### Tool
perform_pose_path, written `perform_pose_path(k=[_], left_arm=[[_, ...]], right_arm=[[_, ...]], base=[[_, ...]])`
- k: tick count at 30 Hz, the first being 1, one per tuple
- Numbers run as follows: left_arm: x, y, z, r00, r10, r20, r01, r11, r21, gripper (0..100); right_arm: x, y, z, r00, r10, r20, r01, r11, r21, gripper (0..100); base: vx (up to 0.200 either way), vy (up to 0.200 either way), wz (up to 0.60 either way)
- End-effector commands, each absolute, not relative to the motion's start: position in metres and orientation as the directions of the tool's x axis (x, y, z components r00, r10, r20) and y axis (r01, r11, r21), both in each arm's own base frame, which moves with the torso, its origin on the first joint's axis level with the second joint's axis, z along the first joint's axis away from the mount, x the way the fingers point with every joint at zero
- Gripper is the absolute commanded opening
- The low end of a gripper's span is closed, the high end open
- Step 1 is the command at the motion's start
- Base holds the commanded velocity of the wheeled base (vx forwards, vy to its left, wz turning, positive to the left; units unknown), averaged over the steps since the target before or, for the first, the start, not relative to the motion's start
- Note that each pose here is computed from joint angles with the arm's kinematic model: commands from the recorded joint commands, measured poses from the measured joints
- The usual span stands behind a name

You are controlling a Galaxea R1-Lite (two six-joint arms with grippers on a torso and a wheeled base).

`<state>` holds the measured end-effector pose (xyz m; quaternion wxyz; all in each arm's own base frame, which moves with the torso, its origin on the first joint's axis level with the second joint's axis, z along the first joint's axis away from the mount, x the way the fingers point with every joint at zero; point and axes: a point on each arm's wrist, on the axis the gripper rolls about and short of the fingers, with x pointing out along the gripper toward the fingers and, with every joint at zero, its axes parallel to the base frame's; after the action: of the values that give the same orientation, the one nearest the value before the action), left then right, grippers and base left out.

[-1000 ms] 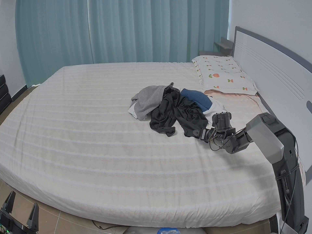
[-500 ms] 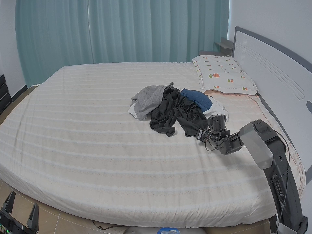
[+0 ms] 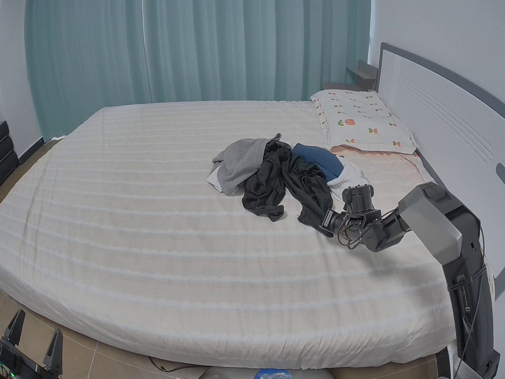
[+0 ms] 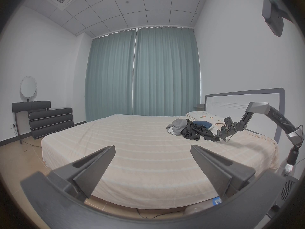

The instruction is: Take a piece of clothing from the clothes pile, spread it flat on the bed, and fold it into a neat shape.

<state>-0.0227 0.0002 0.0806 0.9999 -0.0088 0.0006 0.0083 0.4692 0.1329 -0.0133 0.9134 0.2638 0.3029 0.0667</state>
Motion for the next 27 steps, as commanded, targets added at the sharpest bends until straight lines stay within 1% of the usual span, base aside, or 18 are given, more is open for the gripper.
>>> perform_pose_path(k=[1,3,5,6,7,8,9,10,12,13,15,17,19,22,23,27], left_arm=[[-0.023,0.0,0.076,1.0,0.017,0.002,-0.017,1.0,-0.005,100],[-0.023,0.0,0.076,1.0,0.015,0.0,-0.015,1.0,-0.005,100],[-0.023,0.0,0.076,1.0,0.015,0.0,-0.015,1.0,-0.012,100],[-0.023,0.0,0.076,1.0,0.017,0.0,-0.017,1.0,-0.014,100],[-0.023,0.0,0.076,1.0,0.017,0.0,-0.017,1.0,-0.017,100],[-0.023,0.0,0.076,1.0,0.017,0.0,-0.017,1.0,-0.017,100],[-0.023,0.0,0.076,1.0,0.017,0.002,-0.017,1.0,-0.017,100],[-0.023,0.0,0.078,1.0,0.017,0.014,-0.017,1.0,-0.022,100],[-0.032,0.0,0.113,0.985,0.012,0.174,0.003,0.996,-0.085,100],[-0.036,0.0,0.132,0.974,-0.003,0.227,0.029,0.993,-0.114,100],[-0.032,0.0,0.14,0.979,-0.046,0.201,0.061,0.996,-0.068,100],[-0.028,-0.002,0.147,0.978,-0.119,0.168,0.116,0.993,0.027,100],[-0.019,-0.003,0.159,0.983,-0.141,0.121,0.14,0.99,0.017,100],[0.002,-0.003,0.186,0.986,-0.159,0.055,0.161,0.986,-0.04,100],[0.012,-0.004,0.195,0.983,-0.183,0.023,0.184,0.981,-0.068,100],[0.048,-0.008,0.198,0.95,-0.285,-0.125,0.277,0.957,-0.082,100]], right_arm=[[0.406,0.121,0.068,0.806,0.431,-0.406,-0.086,0.764,0.64,0],[0.397,0.12,0.075,0.806,0.448,-0.387,-0.105,0.751,0.652,0],[0.369,0.117,0.101,0.798,0.502,-0.333,-0.159,0.709,0.688,0],[0.367,0.117,0.103,0.797,0.507,-0.329,-0.164,0.705,0.69,0],[0.357,0.115,0.114,0.793,0.529,-0.303,-0.189,0.686,0.703,0],[0.357,0.115,0.114,0.793,0.529,-0.303,-0.189,0.686,0.703,0],[0.344,0.114,0.132,0.786,0.56,-0.263,-0.229,0.658,0.717,0],[0.34,0.114,0.139,0.788,0.564,-0.247,-0.242,0.653,0.718,0],[0.328,0.118,0.156,0.786,0.584,-0.205,-0.286,0.636,0.716,0],[0.324,0.118,0.164,0.787,0.589,-0.185,-0.304,0.631,0.714,0],[0.319,0.118,0.177,0.789,0.597,-0.148,-0.334,0.618,0.711,0],[0.313,0.119,0.191,0.79,0.605,-0.104,-0.368,0.601,0.709,0],[0.306,0.122,0.201,0.784,0.617,-0.076,-0.392,0.585,0.71,0],[0.294,0.128,0.214,0.773,0.633,-0.04,-0.428,0.567,0.704,0],[0.289,0.129,0.221,0.767,0.641,-0.021,-0.447,0.557,0.701,0],[0.274,0.129,0.24,0.755,0.655,0.037,-0.497,0.535,0.683,0]], base=[[0.0,0.0,0.0],[0.0,0.0,0.0],[0.0,0.0,0.0],[0.0,0.0,0.0],[0.0,0.0,0.0],[0.0,0.0,0.0],[0.0,0.0,0.0],[0.0,0.0,0.0],[0.0,0.0,0.0],[0.0,0.0,0.0],[0.0,0.0,0.0],[0.0,0.0,0.0],[0.0,0.0,0.0],[0.0,0.0,0.0],[0.0,0.0,0.0],[0.0,0.0,0.0]])
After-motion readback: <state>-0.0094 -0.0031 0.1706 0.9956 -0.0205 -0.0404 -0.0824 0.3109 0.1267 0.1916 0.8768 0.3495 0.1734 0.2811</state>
